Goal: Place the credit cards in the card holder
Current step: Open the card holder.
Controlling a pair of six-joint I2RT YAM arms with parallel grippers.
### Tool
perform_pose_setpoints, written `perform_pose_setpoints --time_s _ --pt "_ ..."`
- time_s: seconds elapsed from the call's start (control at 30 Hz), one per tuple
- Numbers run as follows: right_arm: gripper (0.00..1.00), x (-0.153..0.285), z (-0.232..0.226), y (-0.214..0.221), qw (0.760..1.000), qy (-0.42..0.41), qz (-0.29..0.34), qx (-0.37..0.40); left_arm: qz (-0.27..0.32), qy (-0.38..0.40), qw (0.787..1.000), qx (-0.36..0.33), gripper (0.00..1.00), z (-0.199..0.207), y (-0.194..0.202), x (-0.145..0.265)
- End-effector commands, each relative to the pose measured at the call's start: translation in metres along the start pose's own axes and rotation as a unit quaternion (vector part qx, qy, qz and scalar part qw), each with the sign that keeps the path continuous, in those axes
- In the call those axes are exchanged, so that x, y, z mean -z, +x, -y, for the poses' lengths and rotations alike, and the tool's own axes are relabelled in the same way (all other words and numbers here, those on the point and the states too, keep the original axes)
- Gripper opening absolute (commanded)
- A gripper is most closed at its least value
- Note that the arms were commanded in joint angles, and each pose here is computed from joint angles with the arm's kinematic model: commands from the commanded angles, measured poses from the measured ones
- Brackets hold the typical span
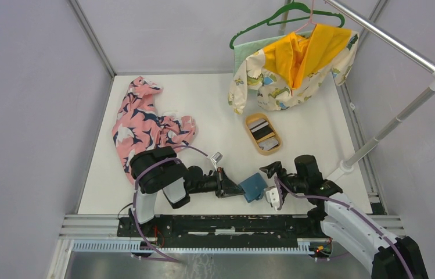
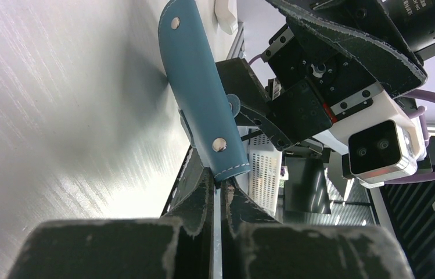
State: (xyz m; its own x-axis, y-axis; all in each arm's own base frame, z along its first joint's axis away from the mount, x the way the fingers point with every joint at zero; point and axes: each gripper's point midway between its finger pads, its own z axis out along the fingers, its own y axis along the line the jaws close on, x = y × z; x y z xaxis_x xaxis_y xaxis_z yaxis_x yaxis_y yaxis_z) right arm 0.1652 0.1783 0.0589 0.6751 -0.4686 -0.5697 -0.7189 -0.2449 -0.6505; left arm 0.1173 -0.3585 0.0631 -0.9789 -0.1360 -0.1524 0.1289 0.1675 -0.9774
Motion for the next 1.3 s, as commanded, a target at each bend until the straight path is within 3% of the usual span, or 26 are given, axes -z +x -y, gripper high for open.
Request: perform_pose_setpoints --time_s 0.0,0.17,0.43,0.57,0.73,0.93,1.13,1.27 --pt "0.92 0.001 0.020 0.006 0.999 0.038 -0.023 0.009 0.010 0.113 0.993 -0.033 0.02 0.060 -0.009 0.002" --pt "0.82 0.005 0.031 0.001 0.998 0.056 -0.019 0.010 0.007 0.115 0.993 -0.033 0.02 0.060 -0.008 0.002" --pt "0.50 0.017 0.061 -0.011 0.994 0.102 -0.013 -0.028 0.002 0.099 0.995 -0.029 0.02 0.047 -0.006 0.000" --pt "0.38 0.019 0.067 -0.010 0.991 0.117 -0.015 -0.054 -0.001 0.096 0.995 -0.029 0.02 0.044 -0.005 -0.002" --pt "0.26 0.017 0.068 -0.009 0.989 0.122 -0.010 -0.078 -0.006 0.090 0.995 -0.031 0.02 0.038 -0.004 -0.005" --pt "0.00 0.009 0.057 -0.016 0.991 0.091 0.018 -0.093 -0.010 0.080 0.996 -0.036 0.04 0.026 -0.004 -0.011" --pt "0.00 0.008 0.062 -0.002 0.986 0.105 -0.011 -0.127 0.006 0.042 0.996 -0.079 0.34 0.006 -0.007 -0.010" --pt "0.00 0.004 0.056 -0.007 0.987 0.079 0.003 -0.137 0.030 -0.008 0.990 -0.140 0.56 -0.009 -0.015 -0.003"
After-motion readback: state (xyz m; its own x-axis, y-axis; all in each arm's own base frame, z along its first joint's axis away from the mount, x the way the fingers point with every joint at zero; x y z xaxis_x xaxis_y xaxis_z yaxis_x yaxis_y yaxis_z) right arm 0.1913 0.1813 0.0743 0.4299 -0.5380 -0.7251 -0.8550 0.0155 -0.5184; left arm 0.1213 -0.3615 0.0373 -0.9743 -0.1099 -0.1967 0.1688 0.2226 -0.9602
